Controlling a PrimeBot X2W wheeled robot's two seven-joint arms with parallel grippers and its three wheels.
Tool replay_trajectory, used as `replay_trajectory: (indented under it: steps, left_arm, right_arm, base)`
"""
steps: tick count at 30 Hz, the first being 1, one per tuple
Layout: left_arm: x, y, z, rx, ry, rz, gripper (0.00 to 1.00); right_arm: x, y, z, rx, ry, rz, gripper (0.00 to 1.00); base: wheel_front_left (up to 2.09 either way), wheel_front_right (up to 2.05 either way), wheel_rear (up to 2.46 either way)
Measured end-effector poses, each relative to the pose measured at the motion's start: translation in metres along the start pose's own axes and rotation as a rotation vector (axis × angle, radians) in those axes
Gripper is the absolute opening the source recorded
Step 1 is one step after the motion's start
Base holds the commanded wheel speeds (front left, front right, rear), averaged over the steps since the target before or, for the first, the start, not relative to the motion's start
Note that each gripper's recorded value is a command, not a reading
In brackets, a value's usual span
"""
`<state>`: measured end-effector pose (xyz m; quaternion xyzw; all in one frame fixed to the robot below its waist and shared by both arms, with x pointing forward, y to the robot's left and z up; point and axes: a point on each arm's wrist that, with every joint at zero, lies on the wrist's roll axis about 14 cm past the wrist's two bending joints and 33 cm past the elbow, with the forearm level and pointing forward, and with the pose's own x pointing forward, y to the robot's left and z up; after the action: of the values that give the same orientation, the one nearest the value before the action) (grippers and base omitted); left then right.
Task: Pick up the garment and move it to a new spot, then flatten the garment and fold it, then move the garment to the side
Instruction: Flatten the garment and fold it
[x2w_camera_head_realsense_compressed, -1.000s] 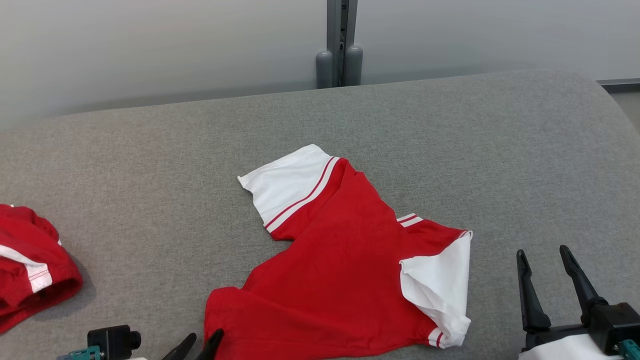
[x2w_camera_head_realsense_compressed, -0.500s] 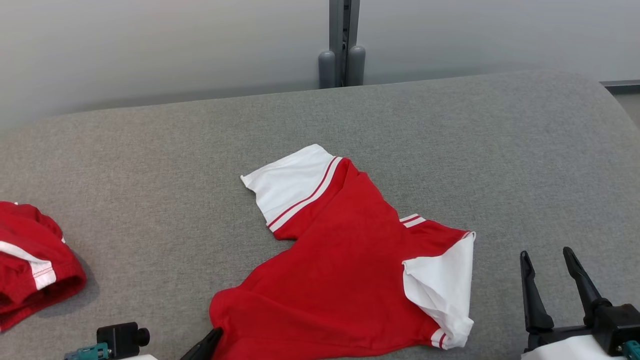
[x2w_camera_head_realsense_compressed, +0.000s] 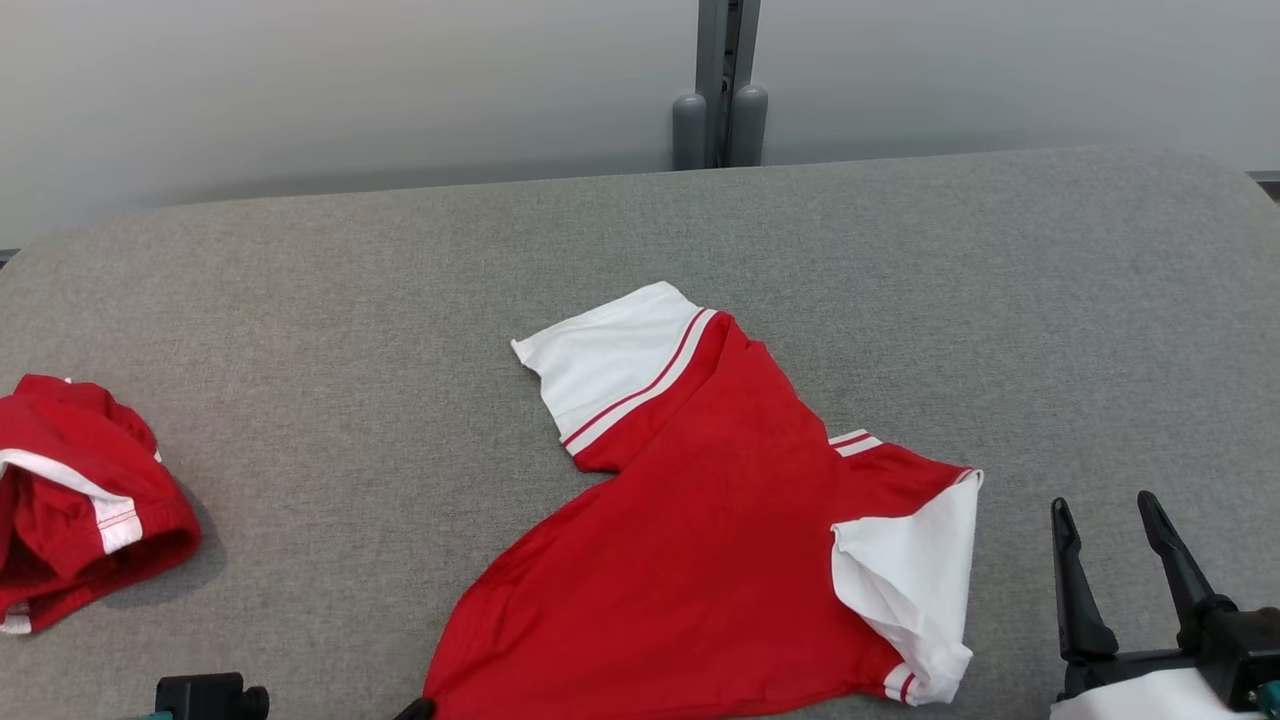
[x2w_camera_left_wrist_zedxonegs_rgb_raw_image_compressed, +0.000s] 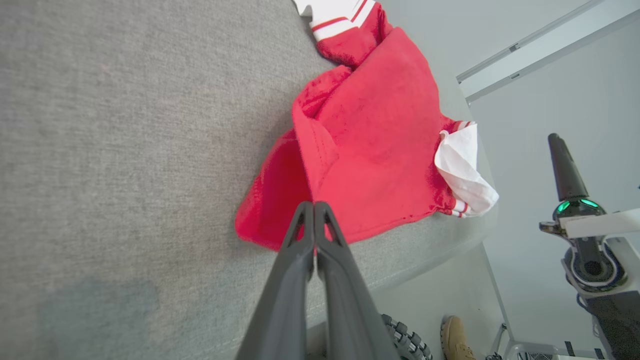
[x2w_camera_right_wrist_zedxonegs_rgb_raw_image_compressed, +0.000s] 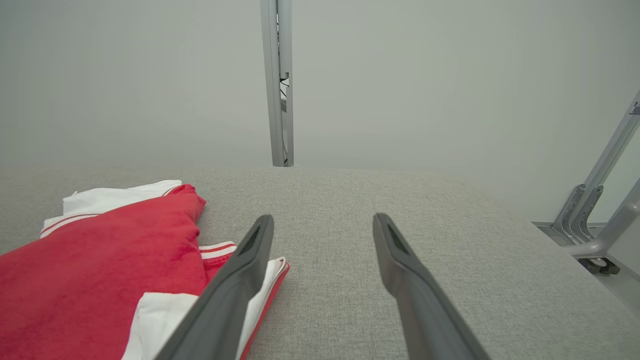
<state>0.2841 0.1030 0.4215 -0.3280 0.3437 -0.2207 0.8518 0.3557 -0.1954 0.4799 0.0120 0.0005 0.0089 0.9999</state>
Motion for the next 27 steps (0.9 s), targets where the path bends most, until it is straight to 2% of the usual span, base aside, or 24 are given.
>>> replay_trajectory:
  steps: [3, 8, 9, 10, 11, 15, 19, 23, 25, 27]
  left_arm:
    - [-0.014, 0.001, -0.008, -0.015, 0.06, 0.01, 0.0]
    - [-0.023, 0.026, -0.036, -0.058, 0.186, 0.104, 0.0]
    - [-0.022, 0.03, -0.042, -0.063, 0.205, 0.121, 0.08]
    - [-0.021, 0.034, -0.044, -0.06, 0.211, 0.135, 0.68]
    - [-0.019, 0.039, -0.044, -0.052, 0.212, 0.151, 1.0]
    - [-0.021, 0.063, -0.037, 0.042, 0.207, 0.238, 1.0]
    - [-0.019, 0.073, 0.01, 0.201, 0.077, 0.308, 1.0]
    - [0.01, 0.009, 0.048, 0.31, -0.049, 0.132, 1.0]
    - [0.026, -0.036, 0.04, 0.338, -0.028, -0.007, 1.0]
    - [0.044, -0.078, 0.025, 0.308, -0.001, -0.13, 1.0]
  right_arm:
    - [0.002, 0.002, -0.002, 0.002, 0.005, 0.005, 1.0]
    - [0.009, 0.009, -0.007, 0.013, 0.02, 0.027, 1.0]
    - [0.01, 0.01, -0.008, 0.014, 0.022, 0.029, 1.0]
    - [0.01, 0.011, -0.009, 0.015, 0.024, 0.032, 1.0]
    - [0.01, 0.011, -0.009, 0.015, 0.023, 0.031, 1.0]
    - [0.007, -0.001, -0.005, 0.009, 0.013, -0.004, 1.0]
    - [0.0, -0.012, -0.003, 0.002, 0.01, -0.04, 1.0]
    - [-0.008, -0.017, 0.0, -0.011, 0.004, -0.058, 1.0]
    - [-0.013, -0.023, 0.007, -0.018, -0.014, -0.078, 1.0]
    - [-0.019, -0.029, 0.013, -0.024, -0.031, -0.098, 1.0]
  base:
    - [0.0, 0.0, 0.0]
    - [0.0, 0.0, 0.0]
    - [0.0, 0.0, 0.0]
    - [0.0, 0.0, 0.0]
    - [0.0, 0.0, 0.0]
    - [0.0, 0.0, 0.0]
    - [0.0, 0.0, 0.0]
    - [0.0, 0.0, 0.0]
    - [0.0, 0.0, 0.0]
    - [0.0, 0.0, 0.0]
